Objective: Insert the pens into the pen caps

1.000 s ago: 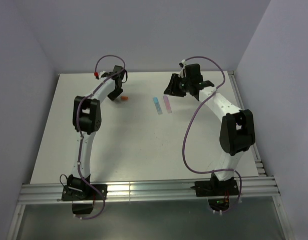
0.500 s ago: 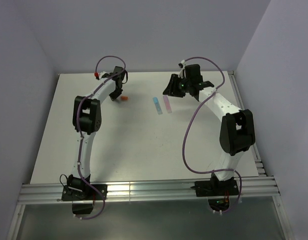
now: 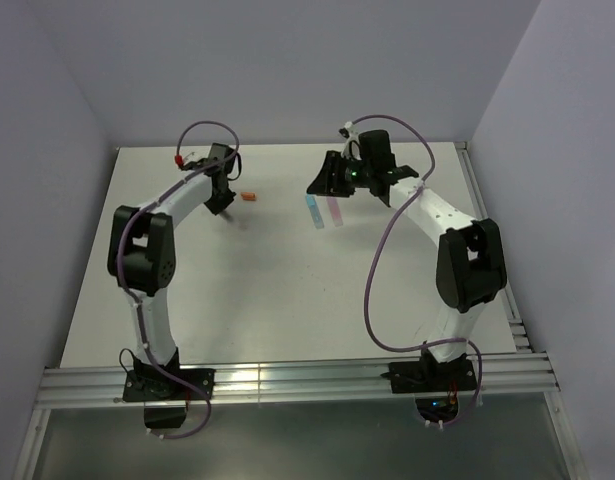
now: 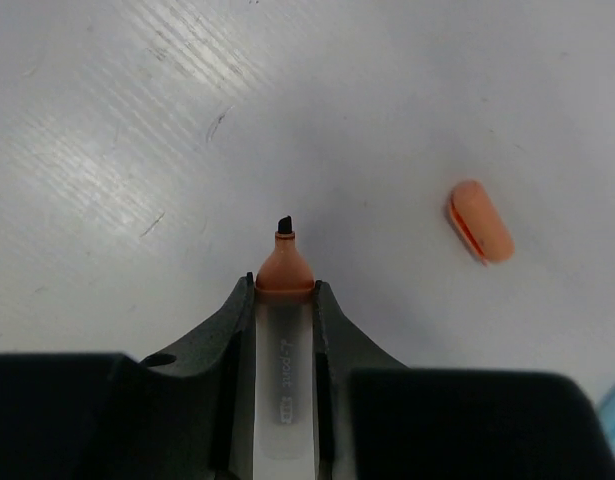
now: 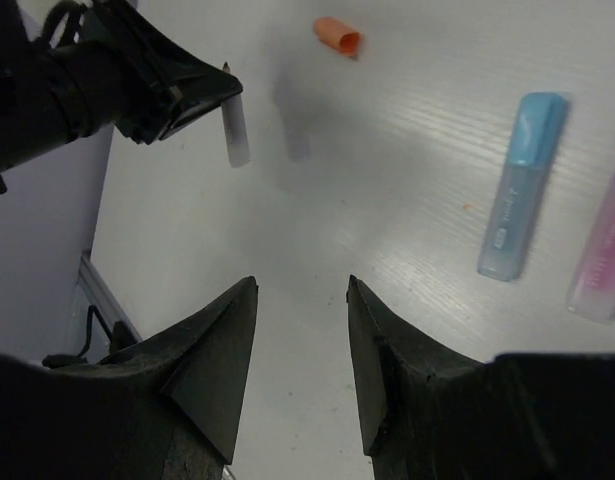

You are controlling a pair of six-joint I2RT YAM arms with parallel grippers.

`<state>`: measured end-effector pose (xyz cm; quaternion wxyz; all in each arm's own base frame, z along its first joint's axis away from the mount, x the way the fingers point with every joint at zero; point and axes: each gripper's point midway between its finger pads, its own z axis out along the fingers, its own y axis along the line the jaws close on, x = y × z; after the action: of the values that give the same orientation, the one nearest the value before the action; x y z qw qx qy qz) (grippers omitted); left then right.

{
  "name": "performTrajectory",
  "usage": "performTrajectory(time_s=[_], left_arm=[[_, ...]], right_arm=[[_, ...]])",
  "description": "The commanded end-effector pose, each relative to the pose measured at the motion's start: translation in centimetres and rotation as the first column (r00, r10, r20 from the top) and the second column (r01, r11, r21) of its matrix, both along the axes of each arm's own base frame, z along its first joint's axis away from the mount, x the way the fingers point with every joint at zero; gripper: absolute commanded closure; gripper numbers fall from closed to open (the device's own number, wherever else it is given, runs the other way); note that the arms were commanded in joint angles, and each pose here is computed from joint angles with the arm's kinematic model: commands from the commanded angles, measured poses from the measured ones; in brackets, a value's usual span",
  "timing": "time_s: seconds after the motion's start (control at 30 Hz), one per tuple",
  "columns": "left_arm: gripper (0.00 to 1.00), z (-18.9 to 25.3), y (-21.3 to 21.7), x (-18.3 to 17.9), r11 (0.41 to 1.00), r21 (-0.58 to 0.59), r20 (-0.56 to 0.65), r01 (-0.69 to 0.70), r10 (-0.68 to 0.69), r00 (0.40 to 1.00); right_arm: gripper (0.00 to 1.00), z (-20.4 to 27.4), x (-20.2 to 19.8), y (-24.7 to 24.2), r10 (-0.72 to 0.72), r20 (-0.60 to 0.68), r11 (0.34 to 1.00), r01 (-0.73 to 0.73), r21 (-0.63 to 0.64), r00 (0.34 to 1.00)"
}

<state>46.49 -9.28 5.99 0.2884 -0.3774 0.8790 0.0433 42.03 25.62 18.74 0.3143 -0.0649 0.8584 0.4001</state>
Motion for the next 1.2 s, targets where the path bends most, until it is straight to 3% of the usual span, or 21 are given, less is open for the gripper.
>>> performTrajectory(time_s=[0.0, 0.1, 0.4, 1.17], left_arm=[[1.0, 6.3, -1.9, 0.2, 0.992, -0.077, 0.183, 0.103, -0.087, 0.979], [1.0, 9.5, -2.8, -1.6, 0.98, -0.109, 0.259, 0.165, -0.132, 0.957], [1.0, 12.5, -6.2, -4.7, 0.947, -0.174, 0.349, 0.269, -0.197, 0.916], [1.0, 16.7, -11.6, -5.3, 0.884, -0.246, 0.459, 0.398, -0.255, 0.851]], right_arm=[[0.51, 4.1, -2.0, 3.5, 0.113, 0.108, 0.989, -0.123, 0.083, 0.988], [0.5, 4.2, -2.8, 5.1, 0.156, 0.103, 0.978, -0.169, 0.126, 0.982], [0.49, 5.0, -3.7, 8.5, 0.197, 0.101, 0.96, -0.212, 0.18, 0.975], [0.49, 1.9, -4.1, 12.1, 0.183, 0.01, 0.964, -0.181, 0.196, 0.983]])
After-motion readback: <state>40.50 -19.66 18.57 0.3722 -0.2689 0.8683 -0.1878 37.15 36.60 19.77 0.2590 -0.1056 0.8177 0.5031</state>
